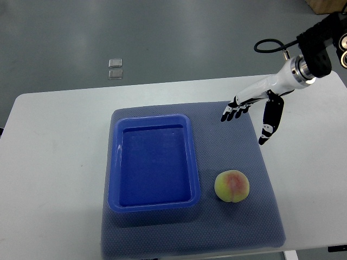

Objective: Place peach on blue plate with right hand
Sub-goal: 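Lower the right hand around the peach and close the fingers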

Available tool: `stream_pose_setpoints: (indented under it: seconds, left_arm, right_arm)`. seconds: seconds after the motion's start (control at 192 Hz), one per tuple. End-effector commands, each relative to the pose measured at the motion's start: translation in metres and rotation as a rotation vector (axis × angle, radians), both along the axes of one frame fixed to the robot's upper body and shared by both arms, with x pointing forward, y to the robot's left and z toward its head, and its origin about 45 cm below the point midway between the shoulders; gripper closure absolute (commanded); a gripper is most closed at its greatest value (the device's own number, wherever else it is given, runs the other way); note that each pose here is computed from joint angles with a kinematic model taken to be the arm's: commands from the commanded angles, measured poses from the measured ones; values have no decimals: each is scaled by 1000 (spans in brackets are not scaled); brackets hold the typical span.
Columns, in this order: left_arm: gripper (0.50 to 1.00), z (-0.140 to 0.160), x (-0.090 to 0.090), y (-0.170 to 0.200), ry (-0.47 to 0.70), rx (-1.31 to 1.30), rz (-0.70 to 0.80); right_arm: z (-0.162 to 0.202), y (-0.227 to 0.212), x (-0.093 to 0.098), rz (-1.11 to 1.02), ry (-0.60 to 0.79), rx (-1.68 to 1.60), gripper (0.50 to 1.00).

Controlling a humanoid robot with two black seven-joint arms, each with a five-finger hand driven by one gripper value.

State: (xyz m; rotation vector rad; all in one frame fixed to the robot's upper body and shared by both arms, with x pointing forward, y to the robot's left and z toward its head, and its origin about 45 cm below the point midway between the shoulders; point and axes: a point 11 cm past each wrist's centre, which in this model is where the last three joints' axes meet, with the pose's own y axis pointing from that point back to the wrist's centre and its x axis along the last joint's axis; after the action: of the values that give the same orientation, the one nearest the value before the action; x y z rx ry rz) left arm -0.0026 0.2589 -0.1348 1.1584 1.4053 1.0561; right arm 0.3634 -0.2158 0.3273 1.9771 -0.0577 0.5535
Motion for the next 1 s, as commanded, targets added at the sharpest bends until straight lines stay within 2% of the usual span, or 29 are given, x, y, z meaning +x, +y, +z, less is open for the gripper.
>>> stream_pose_setpoints:
  seconds: [0.0,0.475,0.996]
  left_arm:
    - [500,0,1,0,-1,-1,-3]
    - [500,0,1,0,-2,1,-2]
    - [500,0,0,2,2,5,-1]
  right_arm:
    - [-22,-2,-10,-37,39,48,572]
    - [-79,-2,-31,-139,86,160,570]
    - [-122,-13,-52,-239,136,221,570]
